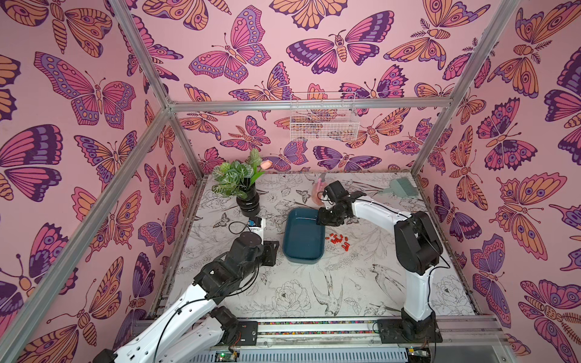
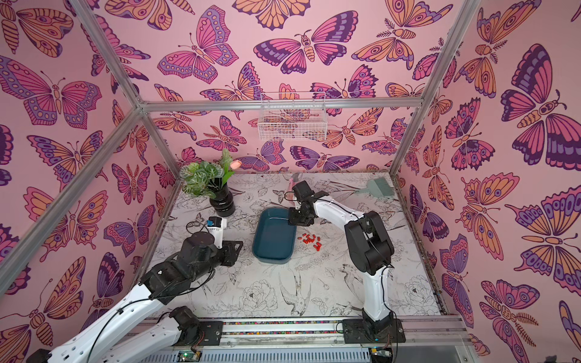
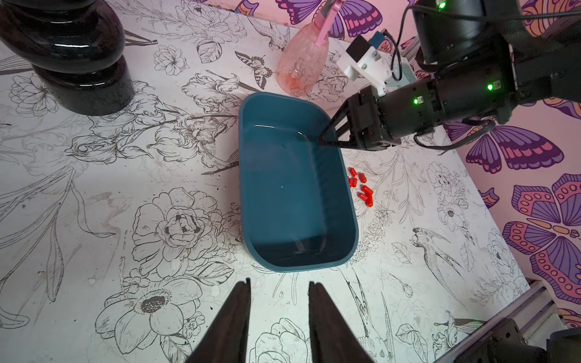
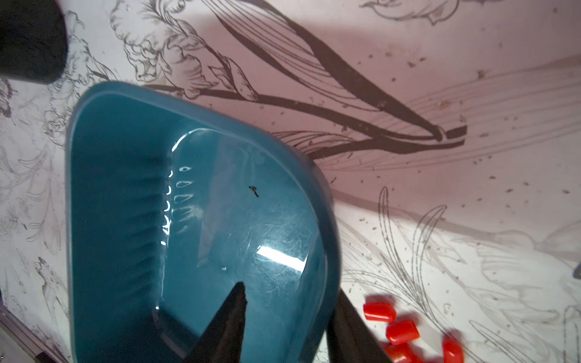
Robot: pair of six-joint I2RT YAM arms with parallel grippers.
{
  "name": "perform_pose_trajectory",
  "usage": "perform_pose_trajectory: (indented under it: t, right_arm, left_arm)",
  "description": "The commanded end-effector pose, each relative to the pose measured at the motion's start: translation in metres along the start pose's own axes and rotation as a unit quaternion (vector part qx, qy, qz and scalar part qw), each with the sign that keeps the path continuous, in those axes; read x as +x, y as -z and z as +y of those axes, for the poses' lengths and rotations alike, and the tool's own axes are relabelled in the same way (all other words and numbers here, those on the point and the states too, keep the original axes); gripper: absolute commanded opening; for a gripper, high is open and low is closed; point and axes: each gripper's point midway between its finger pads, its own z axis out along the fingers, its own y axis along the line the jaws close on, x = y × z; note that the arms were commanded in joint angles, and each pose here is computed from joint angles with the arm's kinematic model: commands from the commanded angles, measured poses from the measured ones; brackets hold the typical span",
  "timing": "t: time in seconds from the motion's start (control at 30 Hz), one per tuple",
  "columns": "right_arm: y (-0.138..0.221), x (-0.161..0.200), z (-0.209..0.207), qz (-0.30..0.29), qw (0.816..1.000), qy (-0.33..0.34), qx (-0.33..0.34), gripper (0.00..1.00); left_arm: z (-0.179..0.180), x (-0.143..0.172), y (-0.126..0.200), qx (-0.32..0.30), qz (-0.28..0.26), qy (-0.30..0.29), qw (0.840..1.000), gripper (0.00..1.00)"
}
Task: Take the screw protection sleeves out of the storage box
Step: Move the storage box to the center of the board.
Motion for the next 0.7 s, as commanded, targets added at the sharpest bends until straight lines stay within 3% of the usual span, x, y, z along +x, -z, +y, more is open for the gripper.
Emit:
perform_pose_trajectory:
  t: [0.0, 0.33, 0.67]
  right_arm:
    - [0.000, -0.012, 0.013, -0.008, 1.000, 0.004, -0.013, 0.45]
    - [0.009, -0.019, 0.022, -0.021, 0.999, 0.018, -0.028, 0.47]
    - [0.081, -0.021, 0.011, -0.100, 0.993, 0.058, 0.017, 0.66]
  left_arm:
    - [0.006, 0.005, -0.002, -0.010, 0.009, 0.003, 1.000, 0.36]
    - [0.008, 0.002, -0.006, -0.019, 0.005, -0.005, 1.000, 0.37]
    - [0.030, -0.016, -0.022, -0.088, -0.017, -0.038, 0.995, 0.50]
